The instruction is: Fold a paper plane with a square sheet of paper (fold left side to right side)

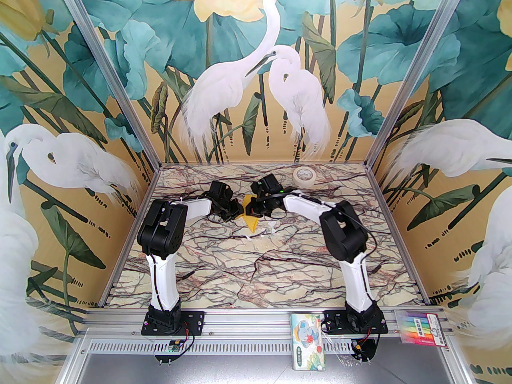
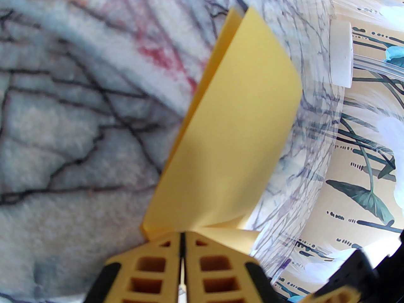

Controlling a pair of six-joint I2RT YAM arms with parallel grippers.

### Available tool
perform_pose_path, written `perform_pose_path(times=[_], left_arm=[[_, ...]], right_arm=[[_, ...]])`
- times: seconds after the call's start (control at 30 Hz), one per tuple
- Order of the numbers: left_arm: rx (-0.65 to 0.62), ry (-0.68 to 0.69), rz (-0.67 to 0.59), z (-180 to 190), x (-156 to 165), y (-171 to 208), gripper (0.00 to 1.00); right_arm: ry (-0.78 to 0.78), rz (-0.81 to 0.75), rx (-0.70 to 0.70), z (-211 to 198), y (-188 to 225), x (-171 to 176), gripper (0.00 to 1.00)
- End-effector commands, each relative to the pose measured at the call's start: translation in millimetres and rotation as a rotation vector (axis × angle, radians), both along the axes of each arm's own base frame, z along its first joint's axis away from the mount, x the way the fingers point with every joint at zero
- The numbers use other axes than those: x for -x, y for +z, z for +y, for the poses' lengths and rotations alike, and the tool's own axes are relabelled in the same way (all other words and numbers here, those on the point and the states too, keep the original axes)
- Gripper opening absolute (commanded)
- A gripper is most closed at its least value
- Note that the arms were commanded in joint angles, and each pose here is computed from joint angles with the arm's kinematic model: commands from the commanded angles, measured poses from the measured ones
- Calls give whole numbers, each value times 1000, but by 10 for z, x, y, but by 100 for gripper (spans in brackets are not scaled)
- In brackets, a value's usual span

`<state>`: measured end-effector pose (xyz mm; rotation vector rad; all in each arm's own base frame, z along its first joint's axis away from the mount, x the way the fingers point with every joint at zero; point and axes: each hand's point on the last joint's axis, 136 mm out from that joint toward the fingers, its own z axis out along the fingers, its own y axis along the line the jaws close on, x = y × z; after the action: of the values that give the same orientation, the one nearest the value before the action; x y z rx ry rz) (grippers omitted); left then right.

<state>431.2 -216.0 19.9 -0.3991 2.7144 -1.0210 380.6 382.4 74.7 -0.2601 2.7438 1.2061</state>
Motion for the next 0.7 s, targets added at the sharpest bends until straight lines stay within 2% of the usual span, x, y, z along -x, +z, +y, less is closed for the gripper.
perform_pose_path(times=[0.0,0.67], left_arm=[[-51,9,60,33,114,-212,10],[-59,11,65,36,112,-224,10]], right_arm=[[21,70,-19,54,-168,27,3],[5,182,35,-108,-592,110,2]])
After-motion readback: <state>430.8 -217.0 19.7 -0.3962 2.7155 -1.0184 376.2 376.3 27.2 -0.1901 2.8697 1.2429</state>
